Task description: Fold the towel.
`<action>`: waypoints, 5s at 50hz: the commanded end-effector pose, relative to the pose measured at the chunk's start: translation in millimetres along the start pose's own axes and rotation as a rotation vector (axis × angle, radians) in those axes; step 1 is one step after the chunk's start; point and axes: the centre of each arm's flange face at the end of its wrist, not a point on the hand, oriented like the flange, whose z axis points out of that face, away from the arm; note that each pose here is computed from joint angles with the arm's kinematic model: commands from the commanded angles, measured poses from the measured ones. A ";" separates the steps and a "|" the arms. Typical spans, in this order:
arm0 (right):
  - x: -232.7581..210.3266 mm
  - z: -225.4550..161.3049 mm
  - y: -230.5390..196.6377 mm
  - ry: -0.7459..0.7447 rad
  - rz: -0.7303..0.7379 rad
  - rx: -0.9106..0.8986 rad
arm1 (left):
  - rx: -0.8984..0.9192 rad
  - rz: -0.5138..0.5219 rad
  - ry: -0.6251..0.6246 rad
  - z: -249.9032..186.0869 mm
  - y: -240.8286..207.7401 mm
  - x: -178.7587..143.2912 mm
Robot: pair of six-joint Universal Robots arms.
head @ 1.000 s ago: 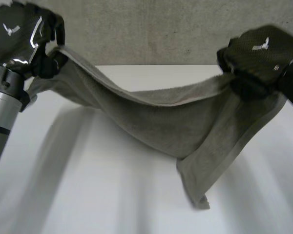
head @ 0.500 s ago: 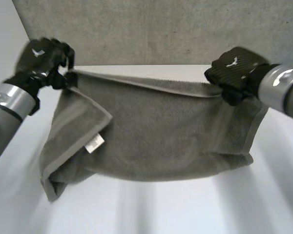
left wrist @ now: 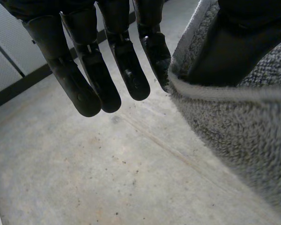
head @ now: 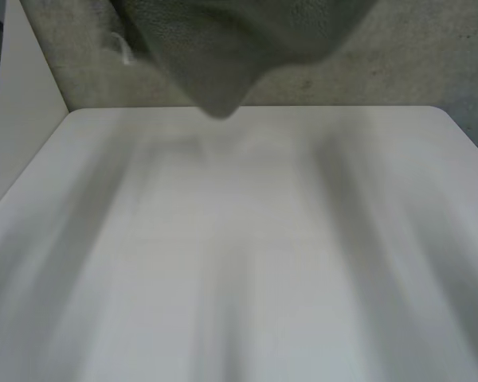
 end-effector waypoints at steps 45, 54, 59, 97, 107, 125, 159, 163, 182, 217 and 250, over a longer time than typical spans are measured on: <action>-94.5 -243.2 158.5 -0.392 0.226 -0.905 | -0.847 -0.038 0.439 -284.5 135.6 97.2; -91.7 -243.6 162.6 -0.365 0.266 -0.921 | -0.829 -0.129 0.378 -267.9 143.1 108.6; -93.3 -246.2 164.1 -0.369 0.270 -0.930 | -0.840 -0.241 0.321 -262.1 145.1 116.6; -60.9 -239.0 185.9 -0.108 0.380 -0.966 | -0.952 0.064 0.226 -271.2 159.5 115.2; -61.1 -239.6 186.4 -0.114 0.381 -0.966 | -0.963 -0.021 0.318 -273.6 125.2 129.3; -60.0 -239.4 186.8 -0.110 0.381 -0.966 | -1.111 -0.058 0.376 -293.7 133.4 131.4; -57.0 -234.2 182.5 -0.107 0.367 -0.945 | -1.105 0.028 0.224 -280.3 148.6 97.1; -45.6 -216.3 165.4 -0.127 0.316 -0.868 | -1.051 0.040 0.211 -264.8 135.2 89.2; 13.4 -141.7 63.8 -0.384 0.108 -0.646 | -0.730 0.076 0.147 -186.7 9.8 27.3; -57.3 -163.9 256.3 -0.554 0.096 -1.150 | -0.928 -0.073 0.305 -202.2 200.4 94.6; -57.8 -102.5 208.3 -0.499 -0.033 -0.935 | -0.777 -0.001 0.186 -141.4 184.5 73.6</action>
